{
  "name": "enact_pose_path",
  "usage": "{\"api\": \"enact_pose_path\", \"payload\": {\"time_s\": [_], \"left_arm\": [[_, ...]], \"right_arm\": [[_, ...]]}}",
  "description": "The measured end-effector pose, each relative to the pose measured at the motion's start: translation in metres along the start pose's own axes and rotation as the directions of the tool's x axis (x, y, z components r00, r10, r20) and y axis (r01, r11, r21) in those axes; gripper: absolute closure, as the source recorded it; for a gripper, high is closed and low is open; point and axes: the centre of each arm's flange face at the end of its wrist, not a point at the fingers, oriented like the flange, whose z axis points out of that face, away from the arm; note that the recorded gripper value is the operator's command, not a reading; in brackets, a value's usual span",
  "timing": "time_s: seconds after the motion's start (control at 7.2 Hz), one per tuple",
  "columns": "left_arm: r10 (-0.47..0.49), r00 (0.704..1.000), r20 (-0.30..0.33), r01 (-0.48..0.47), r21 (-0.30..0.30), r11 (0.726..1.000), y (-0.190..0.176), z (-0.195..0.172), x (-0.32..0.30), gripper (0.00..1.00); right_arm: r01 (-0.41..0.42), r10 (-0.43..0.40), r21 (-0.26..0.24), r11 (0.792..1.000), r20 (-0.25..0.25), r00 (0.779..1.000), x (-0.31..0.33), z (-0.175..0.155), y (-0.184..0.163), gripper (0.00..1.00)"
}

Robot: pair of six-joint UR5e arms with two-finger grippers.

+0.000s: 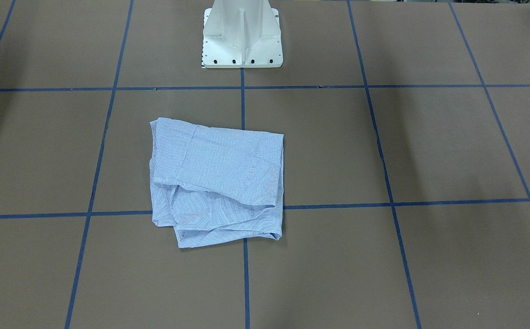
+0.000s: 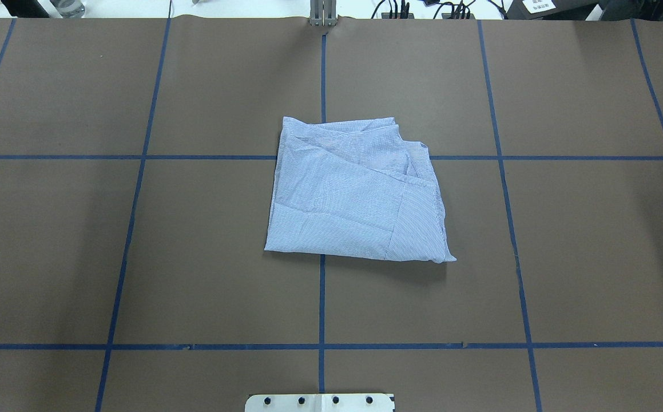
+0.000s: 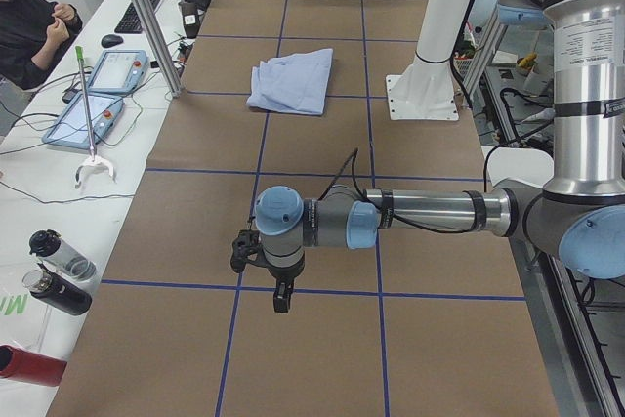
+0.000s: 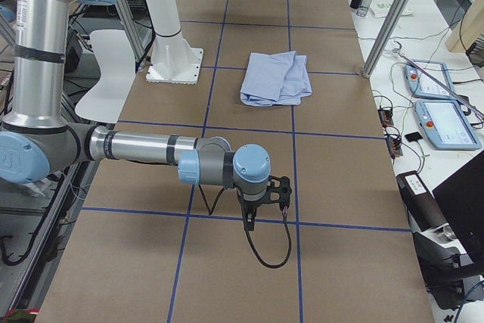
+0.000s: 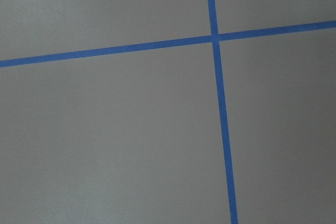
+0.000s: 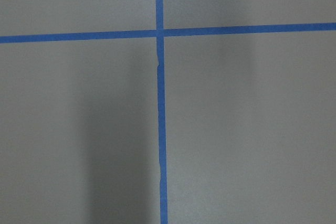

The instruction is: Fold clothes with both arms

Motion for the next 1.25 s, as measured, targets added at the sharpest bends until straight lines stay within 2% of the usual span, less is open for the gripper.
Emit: {"api": "enact_pose_path", "payload": {"time_s": [1.25], "left_arm": [[0.004, 1.0, 0.0, -0.004, 0.002, 1.0, -0.0009, -0.0001, 0.0009, 0.01]], "right_arm": [[-0.003, 0.003, -0.004, 1.0, 0.006, 1.0, 0.0017, 0.0021, 0.0011, 0.0]]}}
